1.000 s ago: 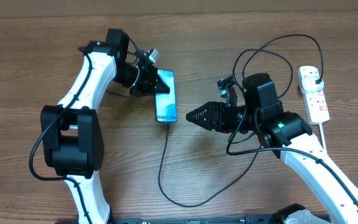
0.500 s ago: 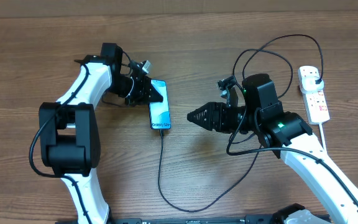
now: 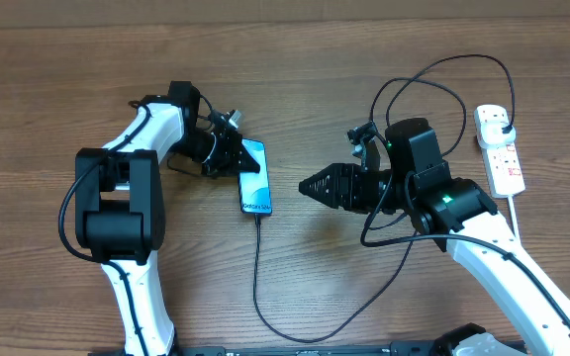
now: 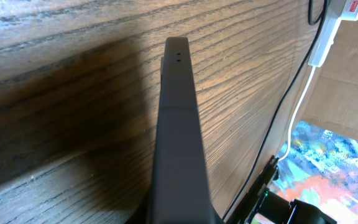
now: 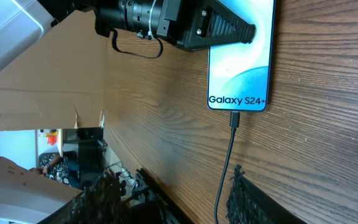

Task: Plug charger to phone and switch on socket

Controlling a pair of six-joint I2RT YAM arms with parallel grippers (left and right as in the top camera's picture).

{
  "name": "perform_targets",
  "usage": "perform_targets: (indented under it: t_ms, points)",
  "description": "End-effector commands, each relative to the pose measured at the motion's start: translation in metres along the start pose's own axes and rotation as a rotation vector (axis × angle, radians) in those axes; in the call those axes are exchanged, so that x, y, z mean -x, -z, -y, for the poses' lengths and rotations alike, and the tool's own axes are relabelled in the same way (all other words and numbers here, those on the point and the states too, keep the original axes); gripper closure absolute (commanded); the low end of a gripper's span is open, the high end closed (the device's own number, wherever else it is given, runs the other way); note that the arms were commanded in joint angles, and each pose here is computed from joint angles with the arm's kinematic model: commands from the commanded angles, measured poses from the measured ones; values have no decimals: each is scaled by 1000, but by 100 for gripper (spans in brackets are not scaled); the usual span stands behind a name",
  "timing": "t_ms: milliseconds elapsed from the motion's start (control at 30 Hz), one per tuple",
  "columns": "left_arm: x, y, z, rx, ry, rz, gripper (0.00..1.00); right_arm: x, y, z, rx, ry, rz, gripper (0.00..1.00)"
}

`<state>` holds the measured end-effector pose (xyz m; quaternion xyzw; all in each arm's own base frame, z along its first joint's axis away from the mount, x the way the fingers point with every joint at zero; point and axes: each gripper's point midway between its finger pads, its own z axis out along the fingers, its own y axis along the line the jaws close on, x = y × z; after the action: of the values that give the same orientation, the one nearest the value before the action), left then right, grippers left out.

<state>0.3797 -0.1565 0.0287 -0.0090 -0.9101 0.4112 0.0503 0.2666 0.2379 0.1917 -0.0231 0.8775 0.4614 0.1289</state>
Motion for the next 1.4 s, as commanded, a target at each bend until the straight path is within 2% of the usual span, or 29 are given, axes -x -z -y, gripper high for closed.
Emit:
perform_targets:
  t_ms: [0,133,333,767,967,1200,1367]
  points:
    - [-2,-1,6,-35,-14,-7,96,4,1,0,-5,12,11,43]
    - [-4,-1,5,-32,-3,-14,94,3,1,0,-7,10,10,43]
    - [-6,-1,5,-30,7,-20,85,3,1,0,-7,10,10,43]
    - [-7,-1,2,-12,12,-24,80,4,1,2,-17,8,14,43]
    - [-10,-1,-6,35,23,-34,87,4,1,2,-17,7,15,43]
    - [-10,-1,-6,35,23,-34,87,4,1,2,-17,8,15,42]
    - [-10,-1,-6,35,24,-34,94,4,1,2,-17,8,14,43]
